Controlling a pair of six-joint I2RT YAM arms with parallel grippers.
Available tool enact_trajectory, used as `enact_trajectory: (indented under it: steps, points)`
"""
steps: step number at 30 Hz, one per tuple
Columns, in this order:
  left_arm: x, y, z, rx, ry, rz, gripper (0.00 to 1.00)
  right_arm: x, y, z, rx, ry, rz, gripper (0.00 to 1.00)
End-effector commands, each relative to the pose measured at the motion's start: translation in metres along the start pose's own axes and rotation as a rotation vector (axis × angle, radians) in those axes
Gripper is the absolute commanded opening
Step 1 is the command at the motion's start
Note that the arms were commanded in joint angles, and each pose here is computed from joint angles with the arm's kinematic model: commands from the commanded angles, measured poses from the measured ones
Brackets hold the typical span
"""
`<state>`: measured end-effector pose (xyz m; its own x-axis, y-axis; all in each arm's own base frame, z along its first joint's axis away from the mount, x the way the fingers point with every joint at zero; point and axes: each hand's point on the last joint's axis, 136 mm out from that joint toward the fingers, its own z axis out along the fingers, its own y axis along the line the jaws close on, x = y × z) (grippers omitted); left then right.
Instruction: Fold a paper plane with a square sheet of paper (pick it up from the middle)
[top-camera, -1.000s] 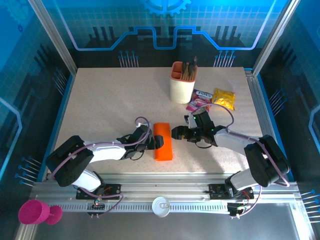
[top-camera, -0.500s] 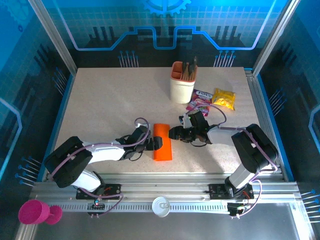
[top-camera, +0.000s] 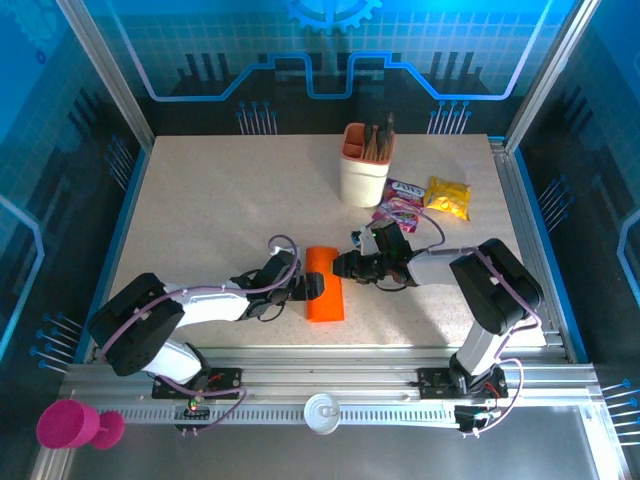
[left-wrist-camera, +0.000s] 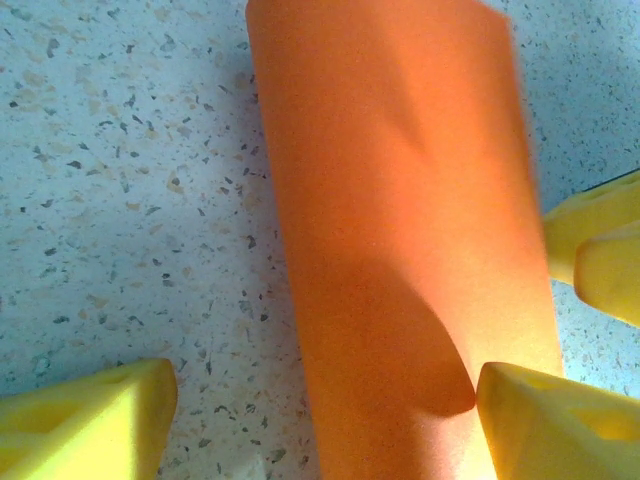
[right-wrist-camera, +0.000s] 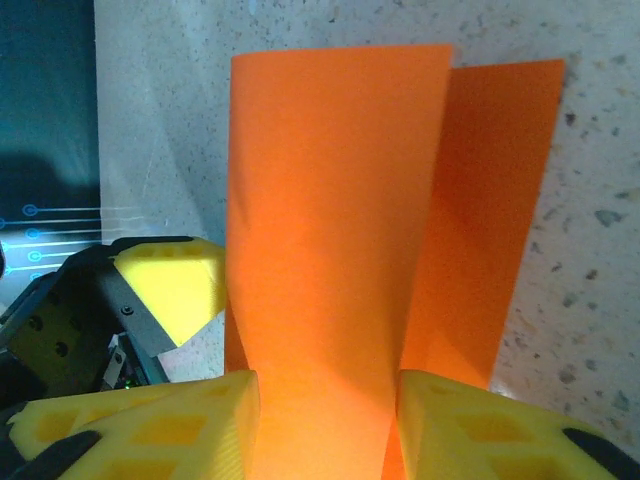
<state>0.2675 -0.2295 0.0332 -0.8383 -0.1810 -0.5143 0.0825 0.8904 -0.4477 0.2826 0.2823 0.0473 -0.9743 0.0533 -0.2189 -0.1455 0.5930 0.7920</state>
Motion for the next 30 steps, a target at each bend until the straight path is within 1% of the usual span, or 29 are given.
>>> enact_trajectory:
  steps: [1, 5, 10, 15, 16, 23, 30]
  points:
    - [0.000, 0.007, -0.004, -0.016, -0.001, -0.003, 0.80, -0.001, 0.012, 0.007, -0.044, 0.015, -0.019, 0.38]
    - [0.001, 0.008, -0.004, -0.020, 0.000, -0.003, 0.80, 0.000, 0.011, 0.007, -0.046, 0.016, -0.017, 0.34]
    - [-0.001, 0.007, -0.005, -0.017, -0.003, -0.003, 0.80, 0.003, 0.007, 0.007, -0.039, 0.018, -0.012, 0.24]
    - [-0.007, 0.004, -0.011, -0.011, -0.001, -0.003, 0.80, 0.004, 0.001, 0.009, -0.028, 0.024, -0.006, 0.03]
    - [-0.009, 0.002, -0.013, -0.008, -0.001, -0.001, 0.81, 0.004, 0.000, 0.010, -0.026, 0.024, -0.004, 0.01]
    - [-0.020, 0.003, -0.029, -0.032, -0.013, 0.055, 0.85, 0.003, -0.001, 0.011, -0.030, 0.025, -0.001, 0.00]
    - [-0.014, 0.007, -0.026, -0.050, 0.032, 0.112, 0.86, 0.001, -0.001, 0.012, -0.030, 0.024, -0.001, 0.00]
